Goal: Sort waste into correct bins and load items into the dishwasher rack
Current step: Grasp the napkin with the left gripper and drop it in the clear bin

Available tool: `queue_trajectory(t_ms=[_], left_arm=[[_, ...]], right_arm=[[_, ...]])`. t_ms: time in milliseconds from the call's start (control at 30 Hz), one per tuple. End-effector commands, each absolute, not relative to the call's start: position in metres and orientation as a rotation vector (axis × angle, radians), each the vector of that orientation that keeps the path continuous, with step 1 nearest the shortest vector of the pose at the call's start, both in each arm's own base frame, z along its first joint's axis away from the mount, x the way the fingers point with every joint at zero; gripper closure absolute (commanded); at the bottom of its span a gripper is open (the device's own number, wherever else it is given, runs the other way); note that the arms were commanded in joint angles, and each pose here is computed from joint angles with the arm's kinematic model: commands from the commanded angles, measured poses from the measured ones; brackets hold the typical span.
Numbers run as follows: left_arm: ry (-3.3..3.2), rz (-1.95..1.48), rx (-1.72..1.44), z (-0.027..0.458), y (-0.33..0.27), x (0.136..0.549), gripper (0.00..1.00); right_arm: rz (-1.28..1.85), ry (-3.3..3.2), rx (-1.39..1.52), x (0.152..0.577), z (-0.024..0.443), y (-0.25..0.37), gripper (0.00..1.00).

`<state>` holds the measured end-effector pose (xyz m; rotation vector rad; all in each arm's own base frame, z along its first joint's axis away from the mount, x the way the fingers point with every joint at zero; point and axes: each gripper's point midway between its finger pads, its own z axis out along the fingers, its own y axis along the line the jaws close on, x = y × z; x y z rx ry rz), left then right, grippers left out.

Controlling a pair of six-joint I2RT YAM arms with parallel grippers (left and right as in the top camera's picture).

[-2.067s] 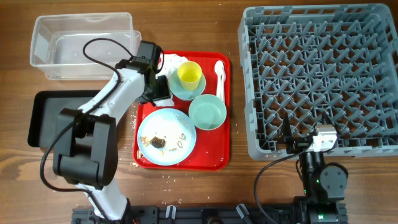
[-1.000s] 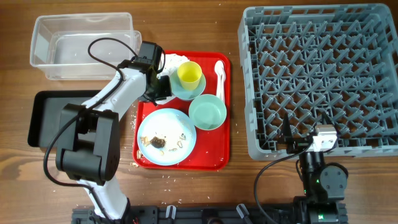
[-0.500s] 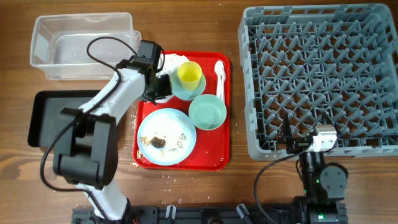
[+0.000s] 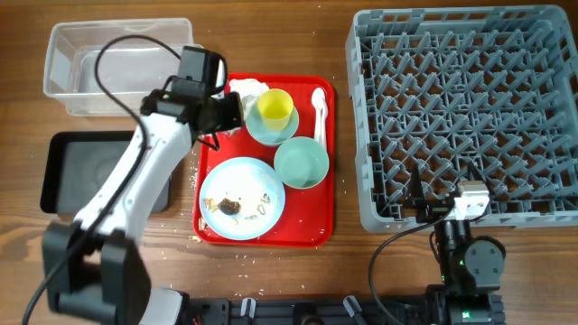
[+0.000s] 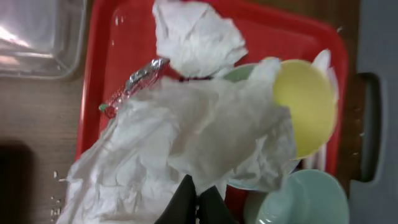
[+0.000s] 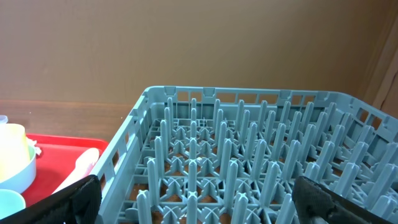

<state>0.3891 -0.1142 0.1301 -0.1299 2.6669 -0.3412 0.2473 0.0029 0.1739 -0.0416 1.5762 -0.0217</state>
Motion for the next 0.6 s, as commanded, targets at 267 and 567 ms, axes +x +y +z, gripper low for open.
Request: queue_trajectory(t_ms=[267, 567], left_arm=[[2.242, -0.149, -0.271, 0.228, -0.073, 0.427, 0.96], [1.988, -0.017, -0.590, 0.255, 0.017, 0.463, 0.96]], right_arm=[[-0.035, 1.568, -0.047, 0.247, 0.176, 0.002, 0.00], [-0.035, 1.568, -0.046, 0.247, 0.176, 0.002, 0.00]])
